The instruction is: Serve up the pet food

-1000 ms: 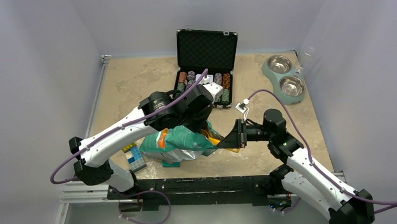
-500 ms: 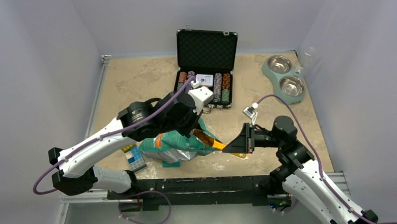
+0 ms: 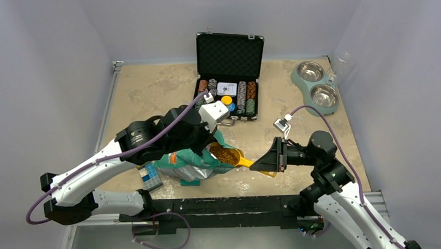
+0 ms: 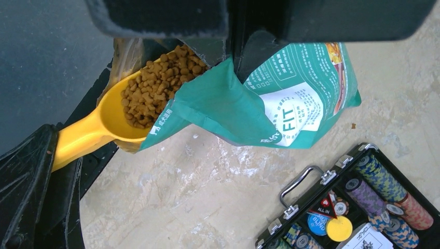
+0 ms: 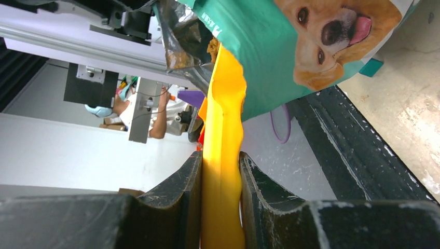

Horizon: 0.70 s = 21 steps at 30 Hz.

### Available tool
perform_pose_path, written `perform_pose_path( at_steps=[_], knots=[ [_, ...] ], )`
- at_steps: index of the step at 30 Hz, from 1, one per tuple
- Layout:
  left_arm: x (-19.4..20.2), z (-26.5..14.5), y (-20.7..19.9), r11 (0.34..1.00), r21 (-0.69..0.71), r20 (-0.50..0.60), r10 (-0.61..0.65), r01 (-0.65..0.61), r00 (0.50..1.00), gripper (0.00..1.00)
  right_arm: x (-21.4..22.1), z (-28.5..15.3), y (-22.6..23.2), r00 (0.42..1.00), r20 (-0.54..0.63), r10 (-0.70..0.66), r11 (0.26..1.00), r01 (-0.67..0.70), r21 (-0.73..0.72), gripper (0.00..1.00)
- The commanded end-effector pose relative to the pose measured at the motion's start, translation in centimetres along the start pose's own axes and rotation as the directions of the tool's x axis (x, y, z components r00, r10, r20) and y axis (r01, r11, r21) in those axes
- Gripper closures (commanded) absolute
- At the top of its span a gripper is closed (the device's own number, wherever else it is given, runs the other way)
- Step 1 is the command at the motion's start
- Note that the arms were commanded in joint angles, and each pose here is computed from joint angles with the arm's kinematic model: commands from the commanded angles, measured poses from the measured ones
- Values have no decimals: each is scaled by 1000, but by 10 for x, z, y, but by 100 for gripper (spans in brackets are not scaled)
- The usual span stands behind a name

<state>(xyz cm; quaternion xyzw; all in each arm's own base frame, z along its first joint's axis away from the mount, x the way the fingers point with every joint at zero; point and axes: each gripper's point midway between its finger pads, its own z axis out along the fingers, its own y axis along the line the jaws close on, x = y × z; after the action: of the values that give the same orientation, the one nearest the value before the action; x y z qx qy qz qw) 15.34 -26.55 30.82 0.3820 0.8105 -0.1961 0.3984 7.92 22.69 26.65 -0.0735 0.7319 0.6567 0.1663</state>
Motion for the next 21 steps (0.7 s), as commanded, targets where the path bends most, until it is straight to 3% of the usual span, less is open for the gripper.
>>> perform_pose_path(
  at_steps=[1, 4, 7, 14, 21],
  knots=[
    [-51, -30, -14, 994, 110, 250, -28, 1, 968, 100, -11, -6, 26, 993, 80, -82, 994, 87, -67, 100],
    [-55, -28, -33, 978, 209, 236, -59, 9, 970, 100, -10, -5, 24, 994, 81, -70, 994, 76, -77, 100],
    [-62, -23, -38, 975, 219, 213, -91, 43, 973, 100, -11, -4, 23, 995, 76, -66, 994, 72, -77, 100],
    [-71, -7, -8, 982, 17, 171, -187, 187, 967, 100, -16, 1, 6, 993, 81, 83, 997, -82, -7, 100],
    [-71, -4, 29, 956, -214, 164, -168, 201, 972, 100, -18, -2, -3, 957, 95, 274, 958, -280, 54, 100]
  ],
)
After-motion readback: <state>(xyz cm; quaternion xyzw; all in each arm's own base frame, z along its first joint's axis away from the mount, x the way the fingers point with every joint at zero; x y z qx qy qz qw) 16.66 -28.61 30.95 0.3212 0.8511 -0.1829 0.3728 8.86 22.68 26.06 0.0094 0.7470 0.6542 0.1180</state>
